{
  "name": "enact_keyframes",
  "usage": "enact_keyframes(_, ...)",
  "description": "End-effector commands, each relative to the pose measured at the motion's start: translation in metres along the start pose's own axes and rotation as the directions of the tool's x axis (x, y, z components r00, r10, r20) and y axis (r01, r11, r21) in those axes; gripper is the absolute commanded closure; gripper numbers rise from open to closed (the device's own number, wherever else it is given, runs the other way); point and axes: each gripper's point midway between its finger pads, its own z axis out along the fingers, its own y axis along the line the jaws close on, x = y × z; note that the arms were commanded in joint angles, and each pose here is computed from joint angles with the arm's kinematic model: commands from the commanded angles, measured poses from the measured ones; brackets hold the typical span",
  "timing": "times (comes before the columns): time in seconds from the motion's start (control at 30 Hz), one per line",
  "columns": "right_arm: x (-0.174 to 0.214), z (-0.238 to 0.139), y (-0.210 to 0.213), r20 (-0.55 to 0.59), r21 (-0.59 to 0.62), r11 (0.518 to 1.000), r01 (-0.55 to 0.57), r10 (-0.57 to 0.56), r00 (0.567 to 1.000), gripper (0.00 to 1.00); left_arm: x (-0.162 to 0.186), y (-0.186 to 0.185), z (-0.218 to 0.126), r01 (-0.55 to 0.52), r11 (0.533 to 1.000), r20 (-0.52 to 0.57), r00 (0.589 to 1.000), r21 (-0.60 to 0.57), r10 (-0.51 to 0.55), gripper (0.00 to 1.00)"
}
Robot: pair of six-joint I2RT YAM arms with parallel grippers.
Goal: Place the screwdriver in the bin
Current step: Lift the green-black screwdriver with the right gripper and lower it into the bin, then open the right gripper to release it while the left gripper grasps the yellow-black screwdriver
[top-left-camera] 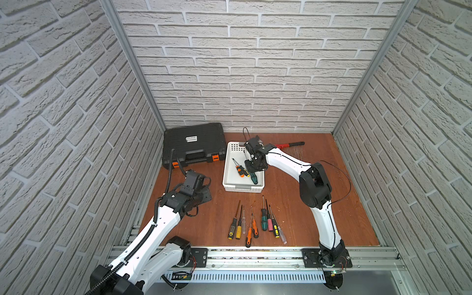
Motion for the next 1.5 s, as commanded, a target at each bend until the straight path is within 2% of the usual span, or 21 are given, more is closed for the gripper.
enact_keyframes(0.0,-0.012,-0.006,-0.004,0.026,-0.002,0.999,-0.035,0.035,0.999,0.94,-0.002,0.000,0.002,0.006,1.000,0.016,1.000,0.018,-0.006,0.42)
enact_keyframes(0.43,-0.010,0.019,-0.003,-0.041,-0.013,0.999,-0.049,0.049,0.998,0.88,0.000,0.002,0.006,0.024,0.999,0.005,1.000,0.021,-0.024,0.42)
enact_keyframes(0.7,-0.014,0.011,0.002,-0.027,-0.039,0.998,-0.048,0.047,0.999,0.60,0.000,-0.002,0.005,0.026,0.999,-0.022,0.999,0.032,-0.026,0.40)
enact_keyframes(0.93,-0.028,-0.031,0.014,0.043,-0.106,0.994,-0.026,0.030,0.999,0.57,0.009,-0.017,0.004,0.029,0.996,-0.111,0.994,0.087,-0.019,0.40)
enact_keyframes(1.07,-0.033,-0.071,0.027,0.117,-0.151,0.988,0.020,-0.002,0.993,0.57,0.026,-0.035,0.004,0.046,0.983,-0.206,0.979,0.180,-0.008,0.43)
enact_keyframes(1.17,-0.027,-0.101,0.038,0.173,-0.181,0.981,0.068,-0.036,0.984,0.56,0.050,-0.044,0.004,0.044,0.978,-0.279,0.960,0.203,0.015,0.43)
enact_keyframes(1.33,0.003,-0.136,0.050,0.244,-0.217,0.968,0.127,-0.072,0.967,0.56,0.103,-0.057,0.006,-0.040,0.978,-0.380,0.918,0.203,0.117,0.43)
enact_keyframes(1.47,0.040,-0.143,0.060,0.294,-0.202,0.960,0.193,-0.128,0.947,0.57,0.144,-0.077,0.009,-0.088,0.959,-0.410,0.890,0.270,0.197,0.44)
